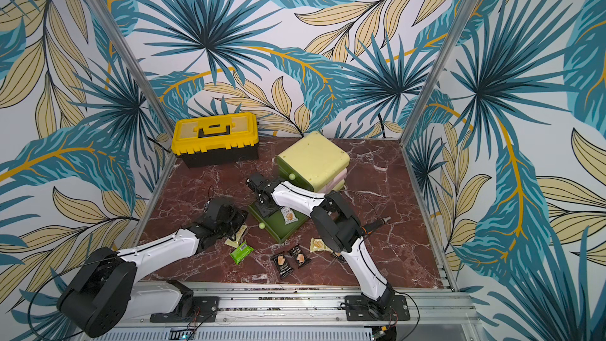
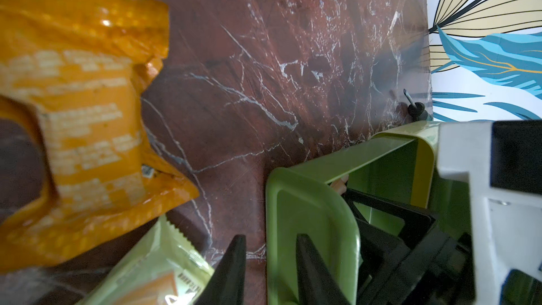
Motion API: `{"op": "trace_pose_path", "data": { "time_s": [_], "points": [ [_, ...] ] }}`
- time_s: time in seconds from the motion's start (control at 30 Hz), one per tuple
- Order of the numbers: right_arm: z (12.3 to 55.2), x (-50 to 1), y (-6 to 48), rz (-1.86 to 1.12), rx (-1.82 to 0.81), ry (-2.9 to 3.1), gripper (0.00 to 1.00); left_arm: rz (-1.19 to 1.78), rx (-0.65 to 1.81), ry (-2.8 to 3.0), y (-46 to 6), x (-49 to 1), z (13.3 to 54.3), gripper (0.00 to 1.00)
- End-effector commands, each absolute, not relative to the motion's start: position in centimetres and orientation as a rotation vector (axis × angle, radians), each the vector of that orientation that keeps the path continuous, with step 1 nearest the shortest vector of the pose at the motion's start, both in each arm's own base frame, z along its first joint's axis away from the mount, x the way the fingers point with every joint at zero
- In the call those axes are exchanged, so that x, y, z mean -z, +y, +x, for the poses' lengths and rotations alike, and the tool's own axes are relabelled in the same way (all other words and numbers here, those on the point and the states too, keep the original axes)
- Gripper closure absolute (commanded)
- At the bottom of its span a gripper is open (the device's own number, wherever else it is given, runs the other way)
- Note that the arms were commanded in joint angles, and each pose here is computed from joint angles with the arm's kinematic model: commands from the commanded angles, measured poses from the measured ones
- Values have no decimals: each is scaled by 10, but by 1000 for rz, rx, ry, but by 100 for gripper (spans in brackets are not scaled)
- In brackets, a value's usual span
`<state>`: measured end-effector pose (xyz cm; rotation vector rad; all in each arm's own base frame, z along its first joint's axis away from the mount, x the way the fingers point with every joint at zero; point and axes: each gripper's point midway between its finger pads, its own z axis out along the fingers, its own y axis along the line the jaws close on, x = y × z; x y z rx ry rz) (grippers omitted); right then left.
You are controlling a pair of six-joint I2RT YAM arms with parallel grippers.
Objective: Take the cookies out of the drawer
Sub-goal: Pick up the cookie from the drawer.
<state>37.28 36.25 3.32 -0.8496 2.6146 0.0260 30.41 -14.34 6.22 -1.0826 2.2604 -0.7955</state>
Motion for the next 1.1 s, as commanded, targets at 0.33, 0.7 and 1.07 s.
{"op": "trace_pose_path", "data": {
  "time_s": [0.33, 0.7, 1.07],
  "points": [
    [375, -30, 354, -862, 47, 2614, 55, -1106, 740, 2219, -128, -64, 295, 67],
    [380, -78, 355, -837, 12, 2527, 59, -1182, 691, 2163, -106, -67, 287, 67],
    [373, -115, 348, -807, -30, 2478, 59, -1227, 642, 2110, -80, -73, 285, 67]
  ]
}}
